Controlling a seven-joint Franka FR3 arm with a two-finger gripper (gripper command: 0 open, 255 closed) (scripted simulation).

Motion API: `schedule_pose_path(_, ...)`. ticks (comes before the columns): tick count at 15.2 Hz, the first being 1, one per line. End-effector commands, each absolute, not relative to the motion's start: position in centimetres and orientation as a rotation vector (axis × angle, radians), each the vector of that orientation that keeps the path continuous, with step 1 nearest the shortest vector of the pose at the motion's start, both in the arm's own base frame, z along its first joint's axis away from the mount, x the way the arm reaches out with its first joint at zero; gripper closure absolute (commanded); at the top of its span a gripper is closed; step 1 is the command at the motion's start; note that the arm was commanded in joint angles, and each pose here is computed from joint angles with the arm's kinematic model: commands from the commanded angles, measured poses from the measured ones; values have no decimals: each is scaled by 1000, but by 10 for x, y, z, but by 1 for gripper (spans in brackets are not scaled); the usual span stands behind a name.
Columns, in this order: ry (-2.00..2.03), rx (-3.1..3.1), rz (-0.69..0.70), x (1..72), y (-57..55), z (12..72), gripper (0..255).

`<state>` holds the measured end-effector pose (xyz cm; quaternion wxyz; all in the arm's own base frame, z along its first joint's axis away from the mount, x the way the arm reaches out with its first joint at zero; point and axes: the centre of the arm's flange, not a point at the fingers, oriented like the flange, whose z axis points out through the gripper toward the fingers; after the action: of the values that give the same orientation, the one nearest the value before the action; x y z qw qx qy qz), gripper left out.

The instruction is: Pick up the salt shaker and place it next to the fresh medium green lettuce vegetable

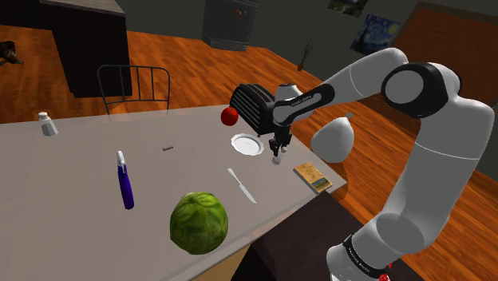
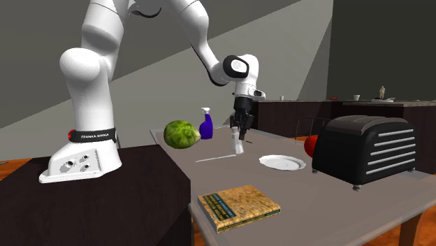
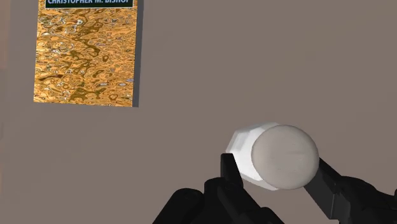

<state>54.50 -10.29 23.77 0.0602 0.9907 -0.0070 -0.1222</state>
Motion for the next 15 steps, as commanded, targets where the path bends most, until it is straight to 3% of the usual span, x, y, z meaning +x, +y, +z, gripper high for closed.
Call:
schedule_pose_path(1,-21,2998,-370,545,-103,250,255)
schedule_pose_path(15,-21,2998,-370,545,-103,324,255)
